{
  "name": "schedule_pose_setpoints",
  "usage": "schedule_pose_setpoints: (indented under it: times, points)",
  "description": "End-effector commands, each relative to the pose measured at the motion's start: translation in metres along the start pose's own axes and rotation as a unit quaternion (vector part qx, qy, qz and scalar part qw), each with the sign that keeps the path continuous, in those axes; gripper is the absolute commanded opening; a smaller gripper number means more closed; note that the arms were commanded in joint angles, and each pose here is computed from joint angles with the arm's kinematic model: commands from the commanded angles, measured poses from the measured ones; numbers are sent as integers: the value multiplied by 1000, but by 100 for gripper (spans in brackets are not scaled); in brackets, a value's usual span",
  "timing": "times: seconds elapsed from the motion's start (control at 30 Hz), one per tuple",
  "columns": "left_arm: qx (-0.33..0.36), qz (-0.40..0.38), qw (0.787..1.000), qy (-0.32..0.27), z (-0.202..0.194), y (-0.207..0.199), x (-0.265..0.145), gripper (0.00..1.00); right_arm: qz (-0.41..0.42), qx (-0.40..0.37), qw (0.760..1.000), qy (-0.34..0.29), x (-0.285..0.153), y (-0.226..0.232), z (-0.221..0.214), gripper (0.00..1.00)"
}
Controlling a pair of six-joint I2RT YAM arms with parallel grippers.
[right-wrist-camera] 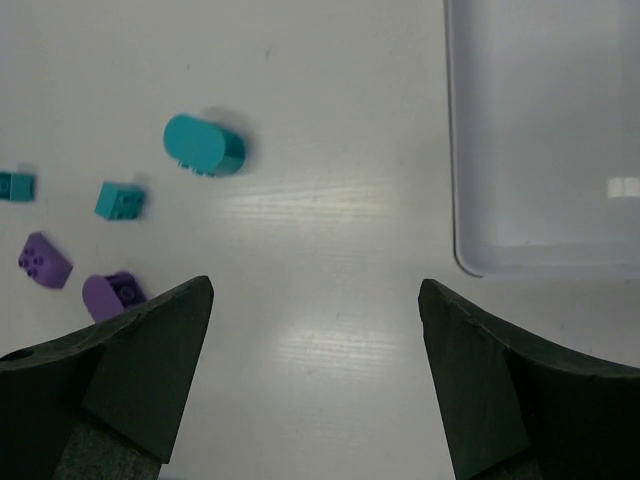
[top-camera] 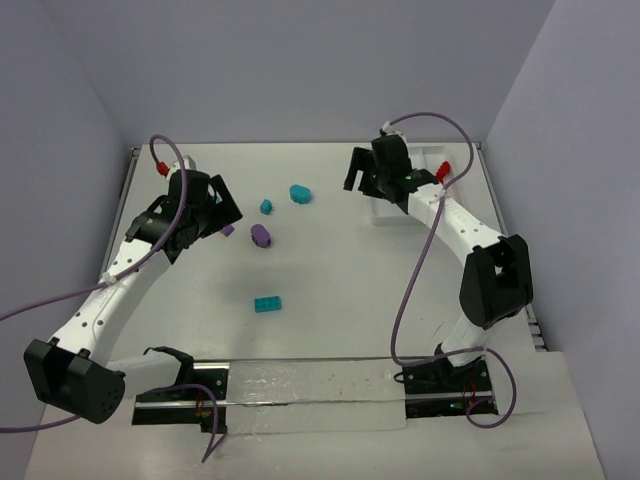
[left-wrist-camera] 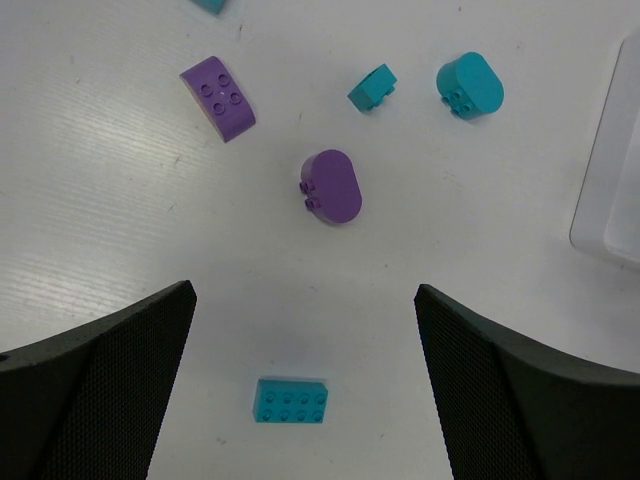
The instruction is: Sort the legos into containers by color
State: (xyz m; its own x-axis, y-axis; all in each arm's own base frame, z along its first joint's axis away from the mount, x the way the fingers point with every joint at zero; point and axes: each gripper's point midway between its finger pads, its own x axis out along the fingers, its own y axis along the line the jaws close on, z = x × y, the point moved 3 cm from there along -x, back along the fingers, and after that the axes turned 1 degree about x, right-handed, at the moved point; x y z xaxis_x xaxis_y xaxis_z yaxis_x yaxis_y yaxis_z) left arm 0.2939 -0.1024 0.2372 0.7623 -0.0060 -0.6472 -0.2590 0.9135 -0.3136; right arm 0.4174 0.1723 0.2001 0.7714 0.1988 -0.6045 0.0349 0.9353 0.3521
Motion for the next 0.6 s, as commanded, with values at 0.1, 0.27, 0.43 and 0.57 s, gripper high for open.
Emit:
schedule_pose_setpoints:
  times: [0.1, 0.27, 0.43, 0.57]
  points:
    - [-18, 20, 999, -19, 5, 11, -5, 99, 79, -52, 995, 13, -27, 55, -26, 91]
    - [-31, 39, 999, -19, 7, 21, -4, 99, 107, -96, 989, 32, -28, 83, -53, 92]
    - [-56, 61, 996, -25, 14, 37, -5, 99, 146, -131, 980, 30, -36, 116, -74, 93]
    - [-83, 77, 993, -29, 15, 55, -5, 99, 189, -149, 970, 23, -43, 143, -90, 94]
